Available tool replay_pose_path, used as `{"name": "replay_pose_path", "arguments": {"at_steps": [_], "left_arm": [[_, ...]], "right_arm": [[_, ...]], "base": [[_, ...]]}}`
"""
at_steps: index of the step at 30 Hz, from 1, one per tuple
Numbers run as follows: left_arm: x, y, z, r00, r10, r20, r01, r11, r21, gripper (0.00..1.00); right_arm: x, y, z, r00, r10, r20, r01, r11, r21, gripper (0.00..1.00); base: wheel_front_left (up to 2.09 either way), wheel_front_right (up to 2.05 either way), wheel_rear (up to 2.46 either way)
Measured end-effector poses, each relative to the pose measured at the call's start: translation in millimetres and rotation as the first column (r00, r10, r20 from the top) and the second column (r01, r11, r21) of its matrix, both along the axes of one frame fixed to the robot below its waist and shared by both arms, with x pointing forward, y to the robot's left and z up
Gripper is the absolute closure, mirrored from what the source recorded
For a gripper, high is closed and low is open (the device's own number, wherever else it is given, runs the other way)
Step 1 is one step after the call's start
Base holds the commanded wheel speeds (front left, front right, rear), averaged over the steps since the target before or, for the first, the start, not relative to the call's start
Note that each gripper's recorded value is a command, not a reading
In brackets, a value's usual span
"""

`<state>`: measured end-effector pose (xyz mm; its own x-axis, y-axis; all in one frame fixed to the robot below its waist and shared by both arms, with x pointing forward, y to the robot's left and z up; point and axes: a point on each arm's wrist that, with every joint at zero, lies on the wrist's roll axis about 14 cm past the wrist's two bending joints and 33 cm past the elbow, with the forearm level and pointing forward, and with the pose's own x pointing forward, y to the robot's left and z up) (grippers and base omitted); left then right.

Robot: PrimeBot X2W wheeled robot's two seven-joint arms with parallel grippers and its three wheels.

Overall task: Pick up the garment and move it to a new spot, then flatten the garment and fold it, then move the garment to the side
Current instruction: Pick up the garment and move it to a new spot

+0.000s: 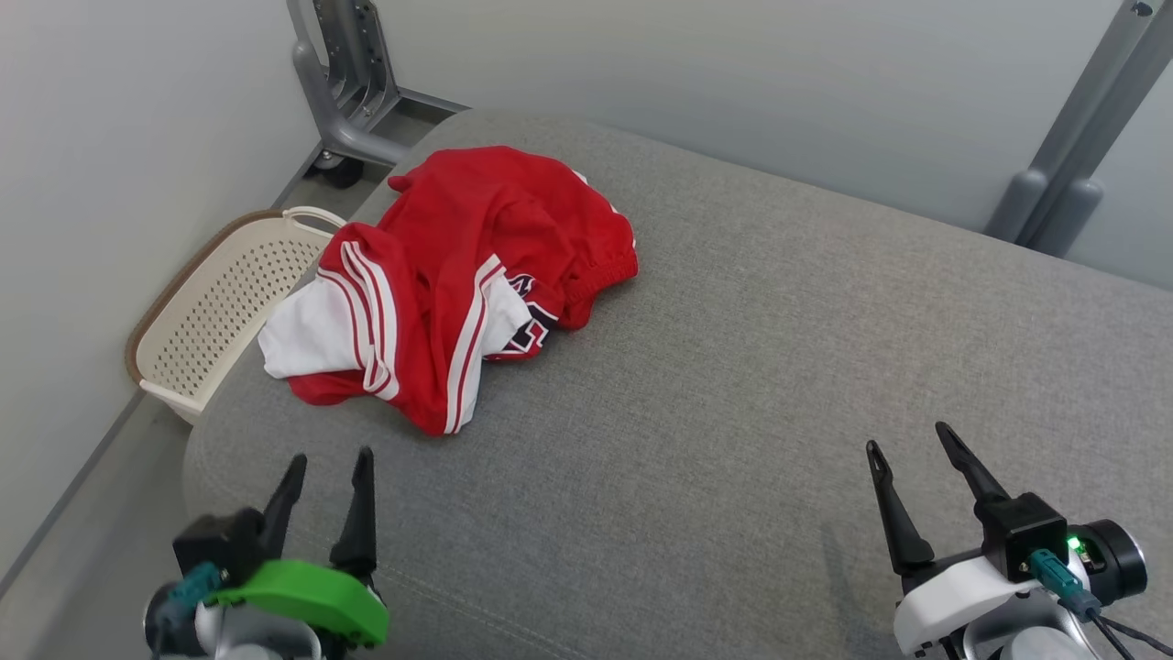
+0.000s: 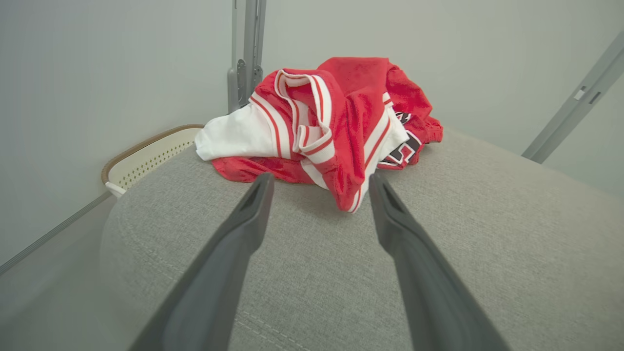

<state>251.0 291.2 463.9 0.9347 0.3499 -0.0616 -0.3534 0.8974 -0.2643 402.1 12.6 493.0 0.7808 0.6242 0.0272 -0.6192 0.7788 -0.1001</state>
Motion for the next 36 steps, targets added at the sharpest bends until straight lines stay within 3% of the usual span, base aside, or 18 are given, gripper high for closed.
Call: {"name": "replay_pose_path", "arguments": {"at_steps": [7, 10, 15, 22, 23, 24, 25, 28, 36], "left_arm": [[63.2, 15.7, 9.3, 0.995, -0.066, -0.07, 0.063, 0.997, -0.054, 0.0], [86.8, 12.0, -3.3, 0.978, -0.132, -0.163, 0.119, 0.989, -0.092, 0.0], [99.7, 22.3, -23.6, 0.951, -0.15, -0.271, 0.126, 0.986, -0.107, 0.0], [104.6, 5.5, -64.1, 0.875, -0.233, -0.425, 0.153, 0.965, -0.212, 0.0], [102.4, 7.8, -69.2, 0.862, -0.233, -0.45, 0.148, 0.965, -0.216, 0.18], [99.5, 11.0, -74.0, 0.849, -0.231, -0.476, 0.14, 0.966, -0.219, 0.75], [98.4, 12.6, -76.4, 0.841, -0.231, -0.489, 0.137, 0.966, -0.221, 1.0], [101.9, 16.2, -73.8, 0.841, -0.223, -0.492, 0.135, 0.969, -0.208, 1.0], [139.0, 22.1, -14.8, 0.903, -0.23, -0.363, 0.201, 0.973, -0.116, 1.0]], "right_arm": [[12.3, -19.4, -15.0, 0.999, -0.048, -0.027, 0.047, 0.999, -0.009, 0.0], [17.1, -36.1, -21.9, 0.994, -0.095, -0.044, 0.095, 0.995, -0.009, 0.0], [21.1, -51.7, -25.5, 0.988, -0.143, -0.055, 0.143, 0.99, -0.004, 0.0], [23.4, -73.5, -29.6, 0.976, -0.206, -0.068, 0.206, 0.979, -0.004, 0.0], [23.4, -75.8, -30.3, 0.975, -0.212, -0.07, 0.212, 0.977, -0.004, 0.0], [23.2, -77.2, -30.8, 0.974, -0.216, -0.071, 0.216, 0.976, -0.005, 0.0], [22.9, -78.7, -31.3, 0.972, -0.221, -0.074, 0.221, 0.975, -0.005, 0.0], [22.4, -80.3, -31.3, 0.971, -0.228, -0.075, 0.228, 0.974, -0.003, 0.0], [18.8, -79.8, -28.7, 0.969, -0.235, -0.077, 0.236, 0.972, 0.008, 0.0]], "base": [[0.0, 0.0, 0.0], [0.0, 0.0, 0.0], [0.0, 0.0, 0.0], [0.0, 0.0, 0.0], [0.0, 0.0, 0.0], [0.0, 0.0, 0.0], [0.0, 0.0, 0.0], [0.0, 0.0, 0.0], [0.0, 0.0, 0.0]]}}
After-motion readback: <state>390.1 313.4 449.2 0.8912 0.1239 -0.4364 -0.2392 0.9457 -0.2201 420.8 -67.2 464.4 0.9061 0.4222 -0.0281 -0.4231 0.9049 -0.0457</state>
